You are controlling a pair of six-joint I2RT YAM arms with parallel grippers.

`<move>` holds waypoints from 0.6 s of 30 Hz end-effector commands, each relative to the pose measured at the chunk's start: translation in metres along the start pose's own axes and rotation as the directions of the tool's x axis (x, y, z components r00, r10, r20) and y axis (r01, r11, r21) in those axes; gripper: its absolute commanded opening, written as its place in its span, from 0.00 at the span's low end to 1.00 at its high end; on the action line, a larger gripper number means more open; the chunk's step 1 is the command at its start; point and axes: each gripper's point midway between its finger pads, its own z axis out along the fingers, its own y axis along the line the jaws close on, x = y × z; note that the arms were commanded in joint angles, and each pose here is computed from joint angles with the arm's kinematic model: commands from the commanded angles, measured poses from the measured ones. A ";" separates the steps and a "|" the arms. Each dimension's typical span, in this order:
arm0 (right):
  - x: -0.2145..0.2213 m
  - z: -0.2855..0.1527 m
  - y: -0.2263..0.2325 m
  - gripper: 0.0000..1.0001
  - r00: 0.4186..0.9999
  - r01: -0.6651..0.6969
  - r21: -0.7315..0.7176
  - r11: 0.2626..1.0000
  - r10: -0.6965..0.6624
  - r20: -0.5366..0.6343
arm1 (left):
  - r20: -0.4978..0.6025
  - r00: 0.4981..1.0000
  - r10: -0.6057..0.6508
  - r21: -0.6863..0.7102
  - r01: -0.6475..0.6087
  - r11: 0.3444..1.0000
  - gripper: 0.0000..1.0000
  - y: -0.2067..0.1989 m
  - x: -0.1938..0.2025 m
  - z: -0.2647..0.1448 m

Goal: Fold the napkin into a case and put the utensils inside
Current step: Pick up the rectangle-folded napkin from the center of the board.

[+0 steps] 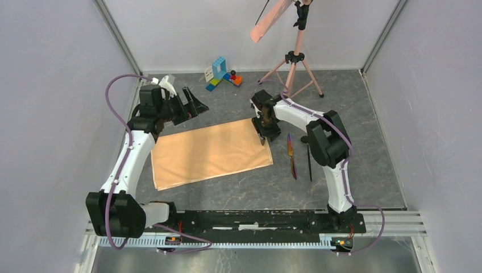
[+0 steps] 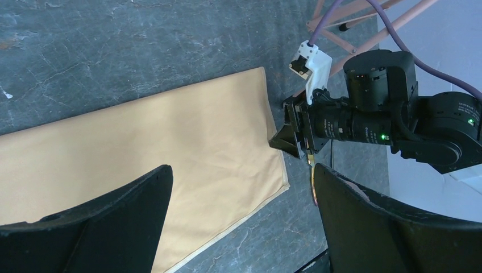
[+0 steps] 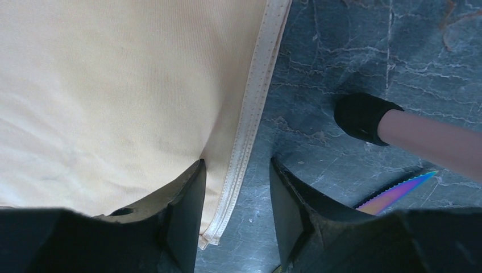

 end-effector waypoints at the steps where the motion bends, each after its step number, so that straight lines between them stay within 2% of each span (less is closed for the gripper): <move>1: 0.006 0.017 0.005 0.48 1.000 -0.020 -0.041 0.999 0.019 -0.021 | 0.026 1.000 0.007 0.051 -0.008 0.999 1.00 -0.014 -0.007 -0.003; 7: 0.015 0.032 0.003 0.38 0.999 -0.042 -0.030 0.999 0.042 -0.021 | 0.021 1.000 0.004 0.049 -0.005 0.999 1.00 -0.012 -0.007 -0.002; 18: 0.026 0.049 0.003 0.29 0.998 -0.001 0.054 0.999 0.004 -0.058 | 0.018 1.000 0.004 0.047 -0.005 0.999 1.00 -0.011 -0.006 -0.001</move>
